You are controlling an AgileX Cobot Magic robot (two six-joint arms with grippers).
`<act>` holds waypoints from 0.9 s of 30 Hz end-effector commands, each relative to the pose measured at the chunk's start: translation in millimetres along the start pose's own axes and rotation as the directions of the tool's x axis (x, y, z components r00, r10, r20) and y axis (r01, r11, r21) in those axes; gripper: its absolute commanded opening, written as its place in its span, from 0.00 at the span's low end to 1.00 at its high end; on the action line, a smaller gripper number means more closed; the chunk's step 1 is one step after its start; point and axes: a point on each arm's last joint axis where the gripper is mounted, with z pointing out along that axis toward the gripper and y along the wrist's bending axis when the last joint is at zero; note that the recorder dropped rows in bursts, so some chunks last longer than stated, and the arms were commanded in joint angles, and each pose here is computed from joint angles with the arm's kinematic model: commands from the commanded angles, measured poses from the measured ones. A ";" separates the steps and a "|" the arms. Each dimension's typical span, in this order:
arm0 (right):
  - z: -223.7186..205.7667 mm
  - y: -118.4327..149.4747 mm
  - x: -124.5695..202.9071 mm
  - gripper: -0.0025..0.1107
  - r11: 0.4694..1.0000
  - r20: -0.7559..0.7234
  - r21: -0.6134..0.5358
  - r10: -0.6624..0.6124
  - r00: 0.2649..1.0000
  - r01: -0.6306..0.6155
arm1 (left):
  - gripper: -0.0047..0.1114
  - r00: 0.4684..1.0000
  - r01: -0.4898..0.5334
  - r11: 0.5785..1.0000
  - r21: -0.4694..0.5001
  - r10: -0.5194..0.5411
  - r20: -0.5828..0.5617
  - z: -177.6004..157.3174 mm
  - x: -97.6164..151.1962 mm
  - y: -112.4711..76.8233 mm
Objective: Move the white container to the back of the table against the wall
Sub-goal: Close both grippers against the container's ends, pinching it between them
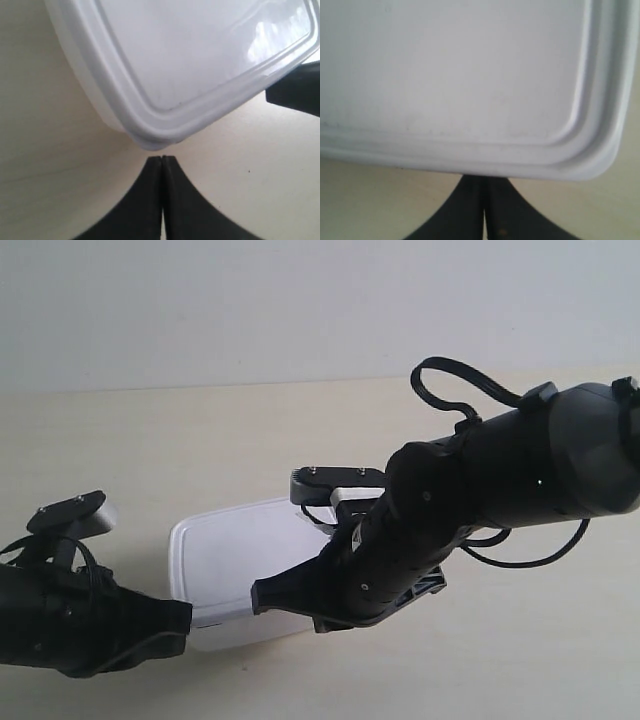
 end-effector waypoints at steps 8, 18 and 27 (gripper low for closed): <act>-0.7 -1.2 -3.3 0.02 1.000 0.031 -0.006 -0.005 0.999 0.005 | 0.04 0.999 0.036 0.997 0.072 -0.034 -0.025 14.7 0.3 -3.5; 2.8 -0.9 -7.9 0.02 1.000 0.070 -0.014 -0.003 0.998 0.004 | 0.04 0.997 -0.040 0.999 0.022 0.038 0.063 25.1 -29.7 -6.4; 18.4 -8.5 -33.3 0.02 1.000 0.112 -0.007 0.026 0.993 -0.025 | 0.04 0.985 -0.108 0.991 -0.083 0.118 0.129 27.7 -51.9 -4.4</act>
